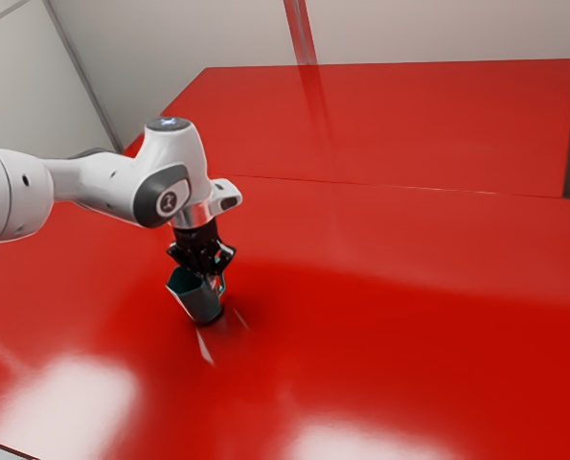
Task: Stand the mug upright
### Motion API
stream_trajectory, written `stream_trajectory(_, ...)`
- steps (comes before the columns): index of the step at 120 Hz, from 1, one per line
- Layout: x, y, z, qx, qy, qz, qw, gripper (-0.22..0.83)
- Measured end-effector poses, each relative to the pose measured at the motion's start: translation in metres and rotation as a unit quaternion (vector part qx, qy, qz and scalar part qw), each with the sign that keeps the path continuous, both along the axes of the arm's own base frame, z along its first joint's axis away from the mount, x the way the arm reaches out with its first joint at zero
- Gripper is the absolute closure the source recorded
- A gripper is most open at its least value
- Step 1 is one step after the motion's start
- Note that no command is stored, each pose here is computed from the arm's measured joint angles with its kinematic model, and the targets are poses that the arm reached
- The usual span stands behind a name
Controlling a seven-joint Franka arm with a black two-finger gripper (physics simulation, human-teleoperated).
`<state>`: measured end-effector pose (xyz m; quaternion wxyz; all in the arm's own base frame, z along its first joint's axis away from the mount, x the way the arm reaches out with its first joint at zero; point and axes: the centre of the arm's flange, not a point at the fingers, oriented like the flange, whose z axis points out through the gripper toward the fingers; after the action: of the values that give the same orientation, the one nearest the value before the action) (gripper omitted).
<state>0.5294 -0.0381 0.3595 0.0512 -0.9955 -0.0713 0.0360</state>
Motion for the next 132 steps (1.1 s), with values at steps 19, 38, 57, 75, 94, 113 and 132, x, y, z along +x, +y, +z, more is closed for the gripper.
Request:
stream_trajectory(19,0.002,-0.002,-0.004,0.001,-0.003,0.002,1.0,0.73)
stream_trajectory(38,0.001,-0.003,0.011,-0.003,-0.018,0.003,1.0,0.38)
stream_trajectory(57,-0.001,-0.001,0.039,-0.007,-0.038,0.005,0.999,0.18)
stream_trajectory(75,-0.002,0.0,0.075,-0.011,-0.065,0.006,0.998,0.09)
stream_trajectory(94,0.012,0.0,0.123,-0.012,-0.094,-0.004,0.995,0.04)
stream_trajectory(113,0.026,-0.001,0.176,-0.009,-0.117,-0.012,0.993,0.02)
stream_trajectory(132,0.037,0.0,0.223,-0.002,-0.126,-0.016,0.992,0.01)
